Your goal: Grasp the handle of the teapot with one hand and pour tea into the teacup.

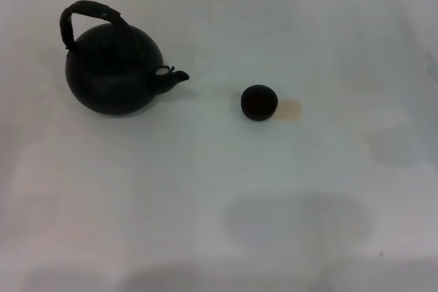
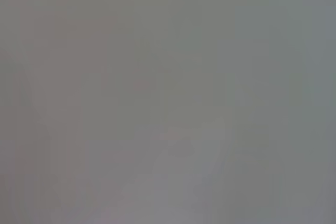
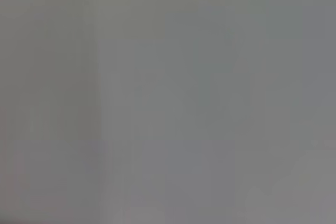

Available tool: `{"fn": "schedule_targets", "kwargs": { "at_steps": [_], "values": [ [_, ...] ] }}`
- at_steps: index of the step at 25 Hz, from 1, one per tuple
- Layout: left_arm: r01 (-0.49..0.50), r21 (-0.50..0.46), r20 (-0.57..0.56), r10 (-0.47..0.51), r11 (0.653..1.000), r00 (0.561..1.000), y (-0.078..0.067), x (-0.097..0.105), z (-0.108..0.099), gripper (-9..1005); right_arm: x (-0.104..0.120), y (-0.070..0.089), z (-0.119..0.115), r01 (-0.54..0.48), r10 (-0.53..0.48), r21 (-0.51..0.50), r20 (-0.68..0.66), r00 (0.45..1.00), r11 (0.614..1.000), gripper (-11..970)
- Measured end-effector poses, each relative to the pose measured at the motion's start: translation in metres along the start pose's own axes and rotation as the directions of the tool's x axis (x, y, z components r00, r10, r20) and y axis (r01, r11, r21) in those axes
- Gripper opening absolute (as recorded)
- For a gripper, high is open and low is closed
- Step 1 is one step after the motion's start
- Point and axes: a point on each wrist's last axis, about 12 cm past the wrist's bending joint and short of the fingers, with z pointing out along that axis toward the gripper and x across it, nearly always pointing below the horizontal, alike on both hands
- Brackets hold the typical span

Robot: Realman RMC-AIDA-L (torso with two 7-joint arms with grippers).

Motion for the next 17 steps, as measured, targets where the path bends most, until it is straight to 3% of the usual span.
{"fn": "schedule_targets", "kwargs": {
  "at_steps": [6, 17],
  "values": [
    [0.028, -0.122, -0.001, -0.028, 0.992, 1.0, 0.003, 0.01, -0.02, 850, 0.003, -0.008, -0.003, -0.006, 0.007, 0.054, -0.025, 1.0, 0.998, 845],
    [0.046, -0.172, -0.059, -0.057, 0.984, 0.997, 0.0, 0.022, -0.018, 851, 0.011, -0.018, -0.005, 0.08, -0.066, 0.136, -0.101, 0.993, 0.988, 845]
  ]
}}
